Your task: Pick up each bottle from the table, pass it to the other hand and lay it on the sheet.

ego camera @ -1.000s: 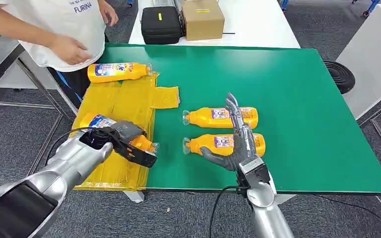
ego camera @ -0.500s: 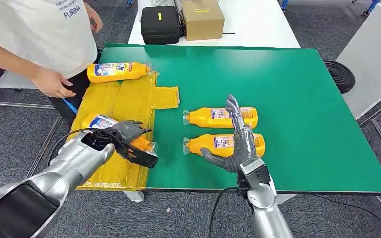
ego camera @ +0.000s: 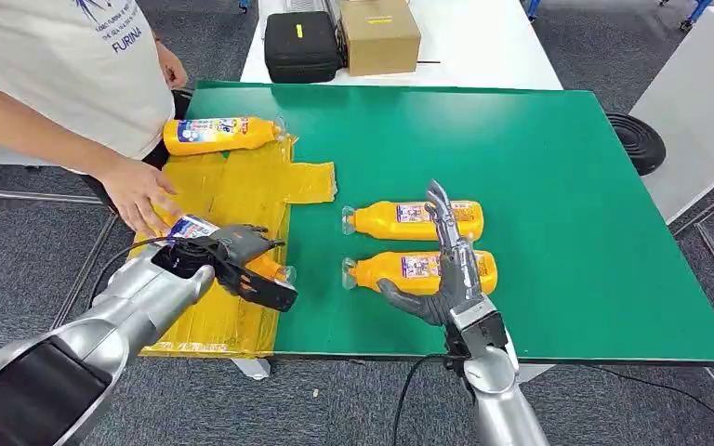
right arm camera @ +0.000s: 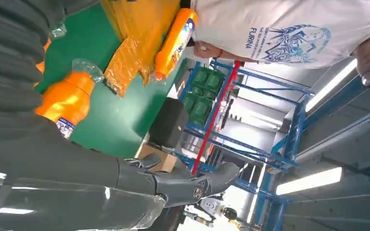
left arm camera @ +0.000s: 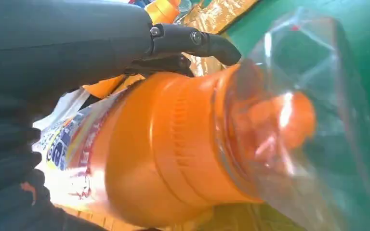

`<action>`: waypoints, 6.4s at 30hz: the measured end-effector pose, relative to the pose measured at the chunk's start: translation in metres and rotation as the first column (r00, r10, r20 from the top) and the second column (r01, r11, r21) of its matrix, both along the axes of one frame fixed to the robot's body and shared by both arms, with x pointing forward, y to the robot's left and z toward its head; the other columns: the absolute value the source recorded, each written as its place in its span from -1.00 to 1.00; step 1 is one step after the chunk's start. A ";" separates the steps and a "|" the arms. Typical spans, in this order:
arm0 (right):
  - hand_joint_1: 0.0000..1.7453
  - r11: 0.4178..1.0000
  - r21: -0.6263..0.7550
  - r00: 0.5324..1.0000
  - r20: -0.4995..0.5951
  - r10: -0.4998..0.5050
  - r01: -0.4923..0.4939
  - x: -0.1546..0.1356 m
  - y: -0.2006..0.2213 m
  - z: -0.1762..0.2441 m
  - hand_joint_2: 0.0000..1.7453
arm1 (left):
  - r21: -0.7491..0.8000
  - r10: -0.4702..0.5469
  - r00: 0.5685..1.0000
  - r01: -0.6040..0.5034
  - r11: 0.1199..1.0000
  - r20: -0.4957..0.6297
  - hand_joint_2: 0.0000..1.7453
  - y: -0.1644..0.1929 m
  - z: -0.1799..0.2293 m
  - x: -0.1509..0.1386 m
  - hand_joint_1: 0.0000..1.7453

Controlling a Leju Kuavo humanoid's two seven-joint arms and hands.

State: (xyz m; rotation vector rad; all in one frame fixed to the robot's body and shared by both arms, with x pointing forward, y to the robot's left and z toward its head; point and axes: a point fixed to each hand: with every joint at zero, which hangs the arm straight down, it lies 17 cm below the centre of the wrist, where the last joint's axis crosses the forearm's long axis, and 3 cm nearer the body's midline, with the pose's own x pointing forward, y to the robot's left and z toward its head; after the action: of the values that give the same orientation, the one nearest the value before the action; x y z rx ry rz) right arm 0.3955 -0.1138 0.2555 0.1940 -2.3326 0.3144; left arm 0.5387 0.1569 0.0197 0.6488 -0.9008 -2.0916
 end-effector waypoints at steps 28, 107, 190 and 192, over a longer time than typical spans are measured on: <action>-1.00 1.000 -0.007 1.000 -0.018 -0.024 0.024 -0.002 -0.008 -0.010 1.00 | 0.034 -0.059 0.998 0.059 0.998 -0.003 -1.00 0.030 0.030 0.017 -1.00; -1.00 0.449 -0.893 0.977 -0.125 -0.173 -0.034 0.155 -0.026 -0.099 1.00 | -0.991 0.370 0.920 -0.126 -0.039 -0.131 1.00 0.059 0.113 -0.090 -1.00; 1.00 0.271 -0.929 0.909 -0.325 -0.262 -0.254 0.089 -0.069 -0.245 1.00 | -0.979 0.401 0.893 -0.189 -0.079 -0.205 1.00 0.079 0.095 -0.108 -1.00; 1.00 0.266 -0.928 0.906 -0.329 -0.264 -0.260 0.089 -0.072 -0.246 1.00 | -0.978 0.400 0.893 -0.192 -0.082 -0.209 1.00 0.079 0.095 -0.107 -1.00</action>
State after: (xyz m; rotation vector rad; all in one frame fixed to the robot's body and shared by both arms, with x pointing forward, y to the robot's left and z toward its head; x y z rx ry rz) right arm 0.4841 -0.1858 0.0091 -0.3499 -1.2926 1.5029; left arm 0.4315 0.2358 0.1145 0.1026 -1.8275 -0.4708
